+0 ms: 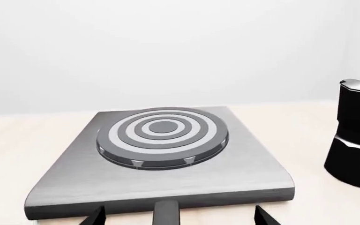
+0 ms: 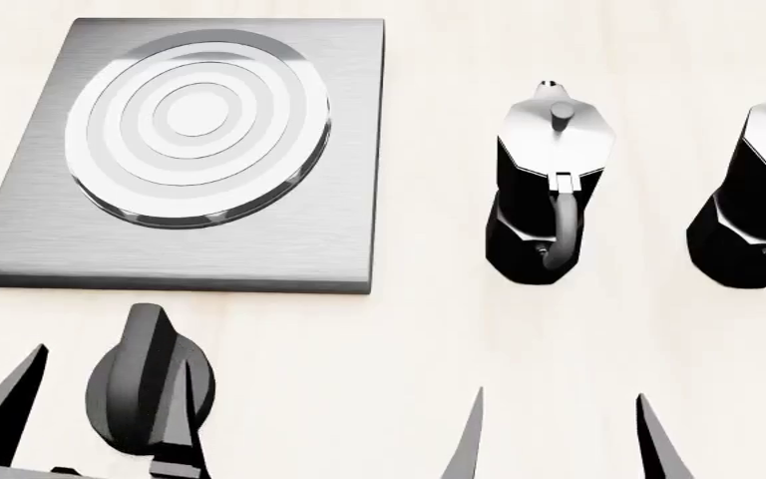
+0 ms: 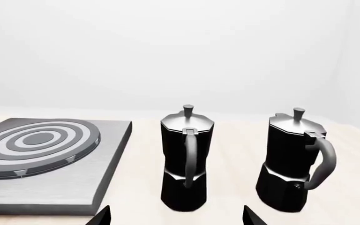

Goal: Turn off the stove.

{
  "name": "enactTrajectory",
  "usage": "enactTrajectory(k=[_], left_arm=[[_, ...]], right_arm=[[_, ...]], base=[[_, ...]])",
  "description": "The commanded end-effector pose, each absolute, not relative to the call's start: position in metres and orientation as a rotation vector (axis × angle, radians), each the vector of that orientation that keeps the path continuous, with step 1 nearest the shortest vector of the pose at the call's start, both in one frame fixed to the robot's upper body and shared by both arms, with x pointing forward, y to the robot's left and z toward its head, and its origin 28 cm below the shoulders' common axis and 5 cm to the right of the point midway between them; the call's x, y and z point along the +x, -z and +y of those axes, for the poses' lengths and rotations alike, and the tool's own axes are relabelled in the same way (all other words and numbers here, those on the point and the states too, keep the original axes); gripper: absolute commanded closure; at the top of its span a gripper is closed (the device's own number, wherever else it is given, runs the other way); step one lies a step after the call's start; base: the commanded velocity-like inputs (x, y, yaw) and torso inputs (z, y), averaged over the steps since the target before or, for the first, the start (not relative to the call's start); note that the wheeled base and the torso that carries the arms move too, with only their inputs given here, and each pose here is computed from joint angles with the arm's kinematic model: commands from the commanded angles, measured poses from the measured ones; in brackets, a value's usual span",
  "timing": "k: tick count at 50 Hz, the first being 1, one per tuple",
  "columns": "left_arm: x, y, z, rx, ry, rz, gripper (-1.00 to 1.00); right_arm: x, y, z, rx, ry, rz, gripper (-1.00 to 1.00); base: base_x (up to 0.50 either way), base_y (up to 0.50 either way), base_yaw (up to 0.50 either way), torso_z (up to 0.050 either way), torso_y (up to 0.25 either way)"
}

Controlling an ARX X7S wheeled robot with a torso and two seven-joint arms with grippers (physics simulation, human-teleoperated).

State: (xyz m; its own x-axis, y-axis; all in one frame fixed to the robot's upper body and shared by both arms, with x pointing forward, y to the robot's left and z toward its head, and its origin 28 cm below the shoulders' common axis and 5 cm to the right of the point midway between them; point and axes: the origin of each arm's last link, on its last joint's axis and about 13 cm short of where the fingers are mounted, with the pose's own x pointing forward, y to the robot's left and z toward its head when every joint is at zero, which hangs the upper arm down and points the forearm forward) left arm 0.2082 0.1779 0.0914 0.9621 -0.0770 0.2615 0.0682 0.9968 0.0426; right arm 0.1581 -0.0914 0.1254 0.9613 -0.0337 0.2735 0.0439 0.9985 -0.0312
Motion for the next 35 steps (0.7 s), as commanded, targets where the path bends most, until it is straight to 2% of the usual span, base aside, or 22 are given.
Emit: enactTrajectory(k=[1,35], left_arm=[[0.209,-0.087,0.179,0.039,0.064,-0.257,-1.00],[0.229,-0.074,0.184,0.025,0.029,-0.194,-1.00]], right_arm=[[0.158,-0.125,-0.092,-0.036,0.040,-0.275,-1.00],[0.158,-0.126,-0.092,-0.032,0.034,-0.277,-1.00]], base=[[0.00,0.00,0.00,0.000,0.000],[0.00,0.00,0.00,0.000,0.000]])
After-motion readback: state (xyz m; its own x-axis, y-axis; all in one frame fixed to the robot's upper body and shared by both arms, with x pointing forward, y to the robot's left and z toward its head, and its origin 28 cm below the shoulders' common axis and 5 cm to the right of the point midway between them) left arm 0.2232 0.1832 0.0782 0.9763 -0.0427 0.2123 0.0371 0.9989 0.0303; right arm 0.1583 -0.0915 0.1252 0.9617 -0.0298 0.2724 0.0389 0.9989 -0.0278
